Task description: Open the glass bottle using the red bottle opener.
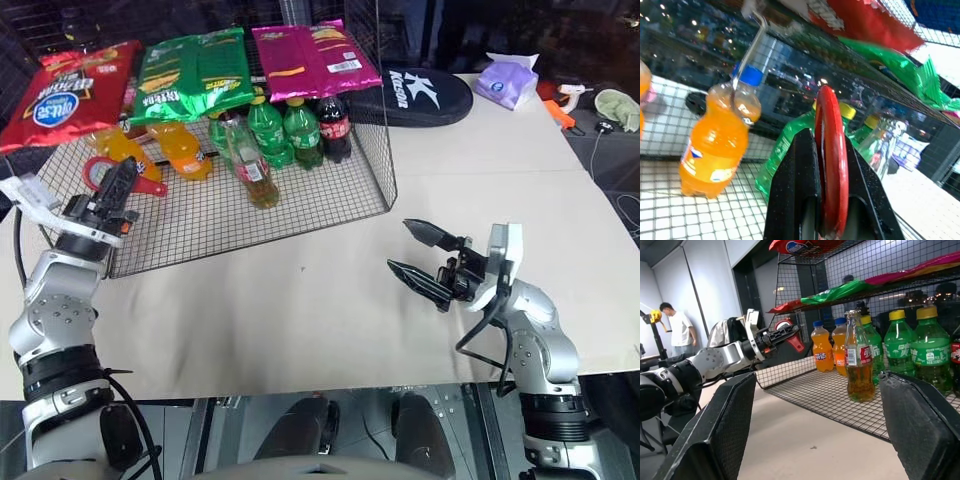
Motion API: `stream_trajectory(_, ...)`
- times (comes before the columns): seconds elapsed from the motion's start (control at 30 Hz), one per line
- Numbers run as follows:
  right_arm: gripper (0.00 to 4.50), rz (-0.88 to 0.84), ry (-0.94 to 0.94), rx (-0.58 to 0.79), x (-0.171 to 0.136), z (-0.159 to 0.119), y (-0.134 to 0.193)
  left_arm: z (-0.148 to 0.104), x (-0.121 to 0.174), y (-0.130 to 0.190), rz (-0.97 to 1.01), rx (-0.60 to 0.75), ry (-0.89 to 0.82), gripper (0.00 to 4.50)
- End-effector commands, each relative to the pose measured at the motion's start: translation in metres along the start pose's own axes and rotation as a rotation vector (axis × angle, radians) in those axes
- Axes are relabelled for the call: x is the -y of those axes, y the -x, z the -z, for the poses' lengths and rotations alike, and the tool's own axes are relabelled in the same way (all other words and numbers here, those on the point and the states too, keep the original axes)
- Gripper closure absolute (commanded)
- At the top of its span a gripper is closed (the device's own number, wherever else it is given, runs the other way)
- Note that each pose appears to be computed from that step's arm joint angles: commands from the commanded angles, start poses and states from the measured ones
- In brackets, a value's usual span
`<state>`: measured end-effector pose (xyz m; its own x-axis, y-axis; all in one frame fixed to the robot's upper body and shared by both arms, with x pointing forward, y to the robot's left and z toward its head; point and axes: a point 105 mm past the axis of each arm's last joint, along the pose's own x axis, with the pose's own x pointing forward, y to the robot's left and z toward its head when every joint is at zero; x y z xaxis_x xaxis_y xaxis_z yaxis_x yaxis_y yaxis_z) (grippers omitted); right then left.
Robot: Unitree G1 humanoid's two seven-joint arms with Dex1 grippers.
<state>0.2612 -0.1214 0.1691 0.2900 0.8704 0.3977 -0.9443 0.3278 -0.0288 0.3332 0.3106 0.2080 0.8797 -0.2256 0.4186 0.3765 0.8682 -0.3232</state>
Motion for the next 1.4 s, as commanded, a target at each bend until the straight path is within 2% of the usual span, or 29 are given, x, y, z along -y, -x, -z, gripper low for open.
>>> stream_trajectory(0.03, 0.57, -0.010, 0.031, 0.020, -0.002, -0.006, -0.001, -0.015, 0.013, -0.002, 0.061, 0.049, -0.006, 4.45)
stream_trajectory(0.17, 0.57, -0.008, 0.028, 0.019, -0.003, -0.005, -0.001, -0.021, 0.021, -0.001, 0.092, 0.081, 0.047, 4.45)
stream_trajectory(0.3, 0.57, 0.000, 0.029, 0.028, -0.001, -0.006, -0.003, -0.017, 0.036, 0.000, 0.159, 0.058, 0.096, 4.45)
stream_trajectory(0.47, 0.57, 0.060, -0.040, -0.046, 0.004, 0.001, -0.015, 0.009, 0.075, 0.004, 0.312, -0.067, 0.217, 4.45)
stream_trajectory(0.63, 0.57, 0.031, -0.135, -0.172, -0.009, 0.012, -0.049, 0.045, 0.126, 0.008, 0.495, -0.219, 0.350, 4.45)
stream_trajectory(0.77, 0.57, -0.066, -0.197, -0.283, -0.023, 0.018, -0.071, 0.063, 0.154, 0.006, 0.597, -0.292, 0.431, 4.45)
stream_trajectory(0.97, 0.57, -0.189, -0.201, -0.464, -0.041, 0.037, -0.079, 0.088, 0.184, 0.006, 0.734, -0.413, 0.479, 4.45)
stream_trajectory(1.13, 0.57, -0.241, -0.252, -0.539, -0.046, 0.046, -0.087, 0.097, 0.198, 0.006, 0.827, -0.469, 0.493, 4.45)
stream_trajectory(1.4, 0.57, -0.269, -0.391, -0.529, -0.056, 0.040, -0.097, 0.111, 0.202, 0.015, 0.861, -0.523, 0.495, 4.45)
